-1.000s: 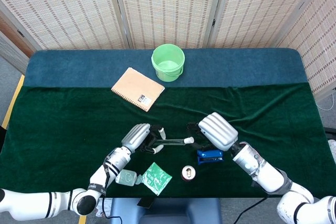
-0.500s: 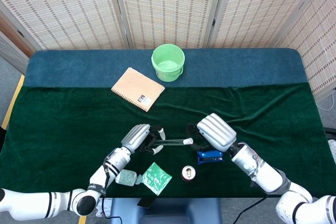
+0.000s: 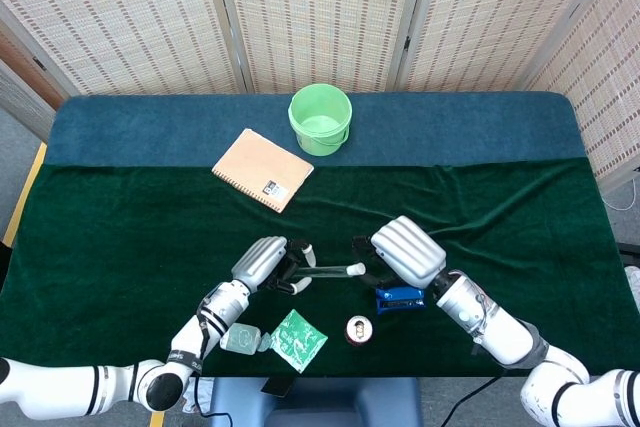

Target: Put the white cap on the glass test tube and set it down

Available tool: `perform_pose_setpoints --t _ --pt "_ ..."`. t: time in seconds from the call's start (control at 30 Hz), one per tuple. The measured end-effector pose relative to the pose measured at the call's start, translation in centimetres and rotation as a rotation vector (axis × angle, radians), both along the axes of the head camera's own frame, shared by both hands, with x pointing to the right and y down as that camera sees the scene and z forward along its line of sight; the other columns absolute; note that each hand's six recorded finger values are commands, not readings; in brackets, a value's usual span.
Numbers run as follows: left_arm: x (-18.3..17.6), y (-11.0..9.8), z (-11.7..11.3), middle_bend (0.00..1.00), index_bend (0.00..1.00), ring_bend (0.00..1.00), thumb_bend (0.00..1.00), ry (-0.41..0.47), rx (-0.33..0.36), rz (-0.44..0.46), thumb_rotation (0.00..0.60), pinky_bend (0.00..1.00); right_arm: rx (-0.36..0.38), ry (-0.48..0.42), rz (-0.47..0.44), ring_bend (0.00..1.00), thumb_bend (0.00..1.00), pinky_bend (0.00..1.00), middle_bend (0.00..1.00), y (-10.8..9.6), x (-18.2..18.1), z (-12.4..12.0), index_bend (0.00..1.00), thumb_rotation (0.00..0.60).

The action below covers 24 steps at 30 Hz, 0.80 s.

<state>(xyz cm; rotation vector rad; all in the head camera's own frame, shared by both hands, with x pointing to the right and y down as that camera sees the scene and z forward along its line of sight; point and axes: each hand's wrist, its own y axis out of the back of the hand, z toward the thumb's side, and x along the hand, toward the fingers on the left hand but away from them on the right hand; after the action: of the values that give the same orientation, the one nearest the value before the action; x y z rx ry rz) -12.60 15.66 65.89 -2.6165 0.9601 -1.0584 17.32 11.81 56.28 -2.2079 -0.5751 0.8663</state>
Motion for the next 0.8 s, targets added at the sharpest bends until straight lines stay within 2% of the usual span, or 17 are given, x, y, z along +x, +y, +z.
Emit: perform_pose_setpoints --t 0.8 --pt "0.1 -0.2 0.0 0.9 0.67 0.81 0.47 -0.041 -0.012 0.014 0.6 0.82 0.051 0.046 -0.031 1.0 0.56 1.0 0.95 -0.1 -1.5 1.2 0.76 0.6"
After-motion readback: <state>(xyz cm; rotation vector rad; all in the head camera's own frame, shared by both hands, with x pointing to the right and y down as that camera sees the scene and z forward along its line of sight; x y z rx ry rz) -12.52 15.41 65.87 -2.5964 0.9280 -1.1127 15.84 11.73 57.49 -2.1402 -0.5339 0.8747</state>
